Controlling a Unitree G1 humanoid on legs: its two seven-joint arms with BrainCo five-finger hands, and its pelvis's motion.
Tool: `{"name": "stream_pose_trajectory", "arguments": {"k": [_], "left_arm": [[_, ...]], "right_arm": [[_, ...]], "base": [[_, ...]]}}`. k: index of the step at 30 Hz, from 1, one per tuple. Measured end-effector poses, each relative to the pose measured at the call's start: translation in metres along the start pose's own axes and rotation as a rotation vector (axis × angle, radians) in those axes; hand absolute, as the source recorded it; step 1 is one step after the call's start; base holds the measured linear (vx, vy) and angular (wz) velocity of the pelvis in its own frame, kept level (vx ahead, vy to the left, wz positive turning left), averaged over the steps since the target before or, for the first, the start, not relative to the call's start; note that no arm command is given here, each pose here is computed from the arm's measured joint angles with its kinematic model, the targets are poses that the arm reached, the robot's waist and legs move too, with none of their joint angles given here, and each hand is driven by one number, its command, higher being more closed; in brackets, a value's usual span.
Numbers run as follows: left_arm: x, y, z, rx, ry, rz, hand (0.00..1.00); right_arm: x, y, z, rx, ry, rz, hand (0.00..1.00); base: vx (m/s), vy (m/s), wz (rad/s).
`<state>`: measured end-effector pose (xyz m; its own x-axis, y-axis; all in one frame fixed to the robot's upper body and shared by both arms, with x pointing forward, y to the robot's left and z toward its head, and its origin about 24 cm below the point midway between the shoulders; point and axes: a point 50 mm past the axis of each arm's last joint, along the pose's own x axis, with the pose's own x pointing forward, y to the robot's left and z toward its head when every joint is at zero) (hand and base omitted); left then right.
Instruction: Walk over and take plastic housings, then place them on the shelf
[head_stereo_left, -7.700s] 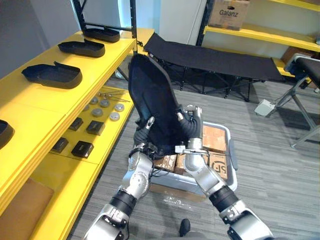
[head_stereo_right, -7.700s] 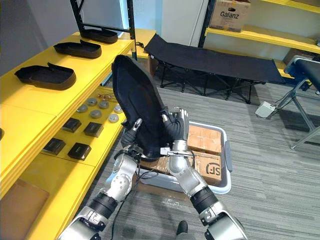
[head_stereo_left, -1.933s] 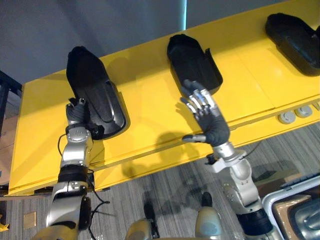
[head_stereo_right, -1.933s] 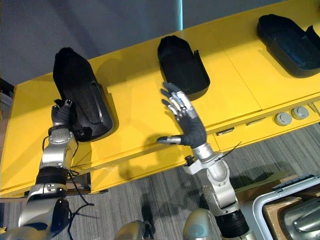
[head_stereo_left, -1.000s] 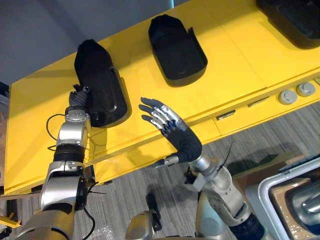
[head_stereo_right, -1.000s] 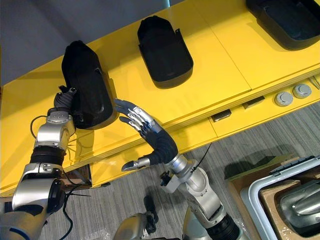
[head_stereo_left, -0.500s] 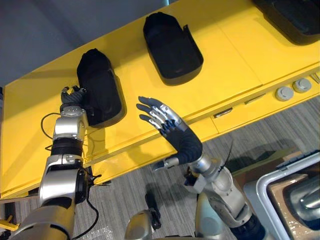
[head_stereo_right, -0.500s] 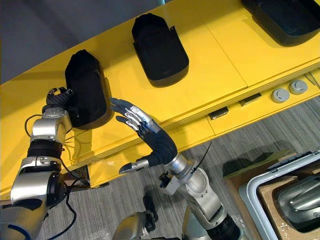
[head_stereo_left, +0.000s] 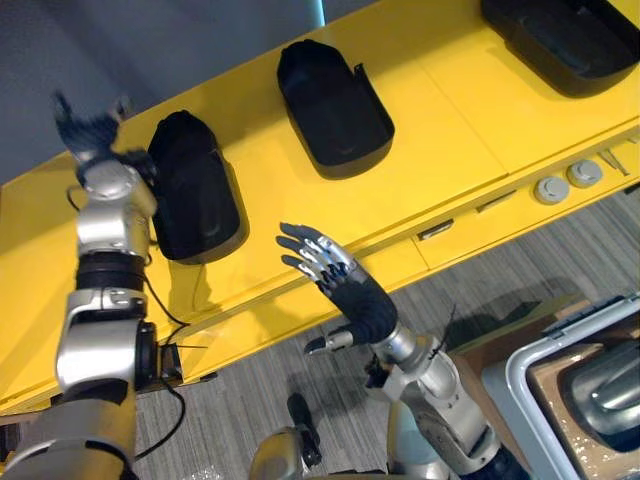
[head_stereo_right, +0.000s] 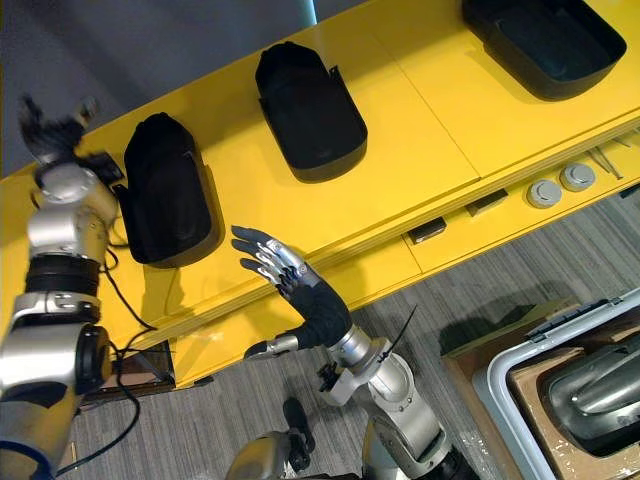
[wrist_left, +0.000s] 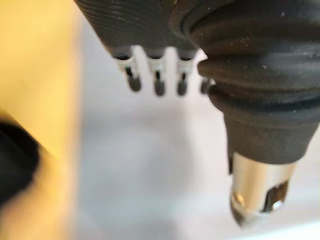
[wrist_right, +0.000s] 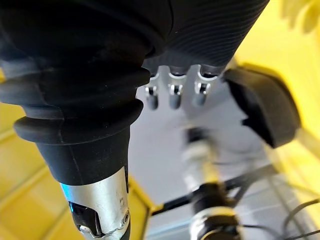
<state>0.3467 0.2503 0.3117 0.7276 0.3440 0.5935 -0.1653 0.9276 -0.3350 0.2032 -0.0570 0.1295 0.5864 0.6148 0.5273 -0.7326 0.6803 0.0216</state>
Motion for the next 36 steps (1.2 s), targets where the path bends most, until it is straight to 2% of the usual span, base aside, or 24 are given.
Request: {"name": "stream_pose_trajectory", "arguments": {"k": [3,4,6,7,11,14,15,20,23,26,36], "left_arm": [[-0.022,-0.010,0.022,-0.172,-0.113,-0.174,0.00],[-0.028,-0.010,0.023,-0.200,-0.113,-0.193,0.00],[-0.061,0.006,0.024,-0.234,-0.138,-0.221,0.00],[-0.072,0.011,0.025,-0.247,-0.152,-0.215,0.00],[-0.162,0.045,0.016,-0.273,-0.144,-0.090,0.00],[-0.221,0.059,-0.007,-0.168,0.028,0.035,0.00],[-0.234,0.062,-0.012,-0.147,0.076,0.070,0.00],[-0.271,0.082,-0.026,-0.134,0.222,0.333,0.00],[-0.282,0.081,-0.038,-0.077,0.296,0.391,0.00],[-0.287,0.081,-0.038,-0.022,0.287,0.391,0.00],[-0.292,0.066,-0.050,-0.143,0.317,0.378,0.00]], "right_arm": [[0.000,-0.014,0.006,-0.076,-0.023,-0.053,0.00],[-0.001,-0.018,0.007,-0.088,-0.023,-0.065,0.00],[-0.004,-0.026,0.004,-0.119,-0.004,-0.095,0.00],[-0.005,-0.026,0.004,-0.120,-0.001,-0.100,0.00],[-0.013,-0.025,-0.004,-0.103,0.049,-0.141,0.00],[-0.017,-0.026,-0.020,-0.100,0.107,-0.205,0.00],[-0.018,-0.028,-0.027,-0.092,0.132,-0.227,1.00],[-0.001,-0.028,-0.058,-0.129,0.220,-0.290,1.00],[0.008,-0.031,-0.068,-0.124,0.237,-0.362,1.00],[0.022,-0.041,-0.073,-0.173,0.240,-0.425,1.00],[0.041,-0.072,-0.053,-0.315,0.092,-0.621,1.00]], "base": [[0.03,0.026,0.06],[0.04,0.015,0.18],[0.08,0.015,0.16],[0.11,0.029,0.09],[0.05,0.014,0.31],[-0.04,-0.005,0.63],[-0.08,0.003,0.60],[-0.06,-0.003,0.36],[-0.04,-0.013,0.30],[-0.03,-0.008,0.21],[0.02,-0.010,0.04]]}}
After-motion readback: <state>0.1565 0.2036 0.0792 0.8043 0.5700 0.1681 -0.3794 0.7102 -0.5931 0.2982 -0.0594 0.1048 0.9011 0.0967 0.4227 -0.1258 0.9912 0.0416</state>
